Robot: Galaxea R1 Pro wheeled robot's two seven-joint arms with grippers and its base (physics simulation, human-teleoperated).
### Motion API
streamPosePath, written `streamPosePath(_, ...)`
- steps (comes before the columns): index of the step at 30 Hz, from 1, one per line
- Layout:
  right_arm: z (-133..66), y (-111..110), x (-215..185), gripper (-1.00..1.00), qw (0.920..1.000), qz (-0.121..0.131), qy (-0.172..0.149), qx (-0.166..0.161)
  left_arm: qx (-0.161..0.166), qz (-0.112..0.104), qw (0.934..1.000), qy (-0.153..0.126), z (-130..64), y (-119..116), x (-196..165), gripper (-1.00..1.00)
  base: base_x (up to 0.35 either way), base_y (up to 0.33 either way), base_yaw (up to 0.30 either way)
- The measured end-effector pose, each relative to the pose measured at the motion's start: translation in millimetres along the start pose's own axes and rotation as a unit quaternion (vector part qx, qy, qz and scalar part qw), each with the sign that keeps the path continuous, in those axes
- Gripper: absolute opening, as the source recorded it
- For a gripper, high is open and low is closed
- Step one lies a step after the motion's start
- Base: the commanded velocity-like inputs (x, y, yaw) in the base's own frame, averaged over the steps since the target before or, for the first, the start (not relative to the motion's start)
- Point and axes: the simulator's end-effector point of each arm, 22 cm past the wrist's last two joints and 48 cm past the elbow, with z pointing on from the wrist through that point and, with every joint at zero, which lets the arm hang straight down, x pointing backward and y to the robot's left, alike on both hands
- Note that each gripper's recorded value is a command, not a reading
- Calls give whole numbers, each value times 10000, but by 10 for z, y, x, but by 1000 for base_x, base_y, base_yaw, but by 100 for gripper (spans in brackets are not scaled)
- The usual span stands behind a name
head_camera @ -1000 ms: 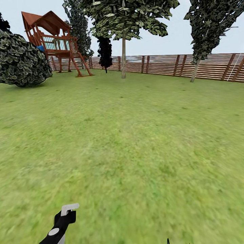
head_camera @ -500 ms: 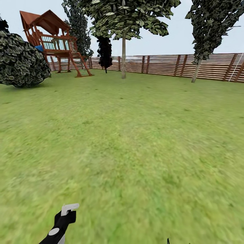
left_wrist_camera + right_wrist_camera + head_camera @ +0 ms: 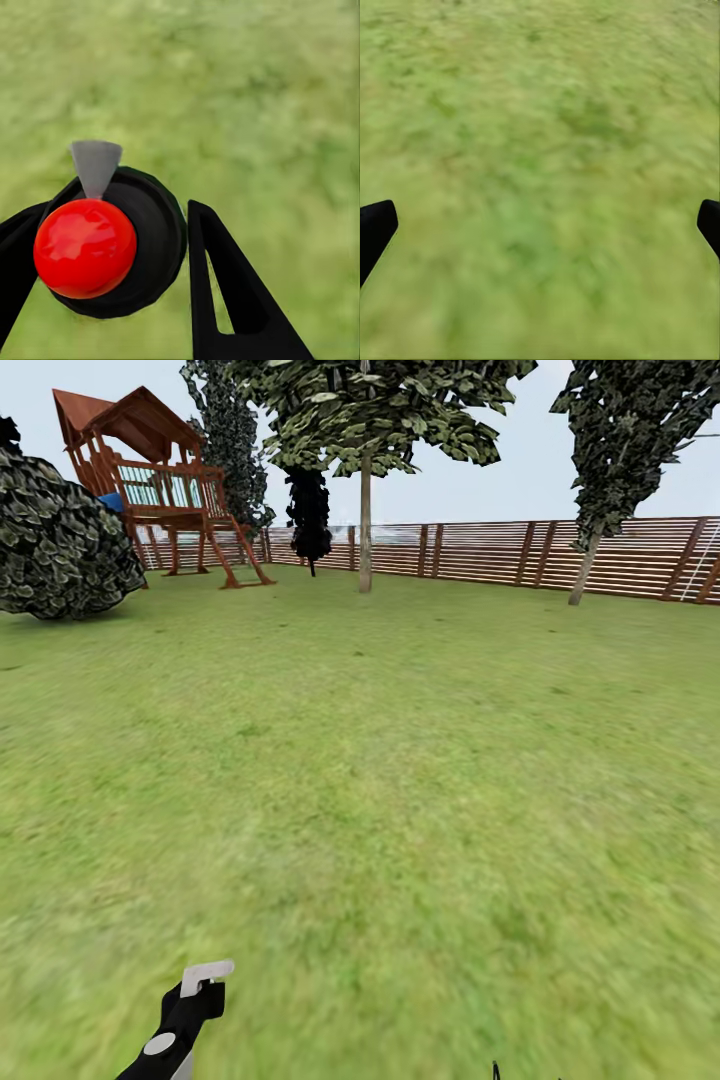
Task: In the garden, pick up the pesticide atomizer on the floor and spray pesticide onto both trees until each tree trunk is fully covered.
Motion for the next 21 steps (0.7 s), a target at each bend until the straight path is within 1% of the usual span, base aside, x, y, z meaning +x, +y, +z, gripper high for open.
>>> streamPosePath(21,0,-1,0,100,10000,1,0,2,2,0,10000,0,0,-1,0,-100,337,0,0)
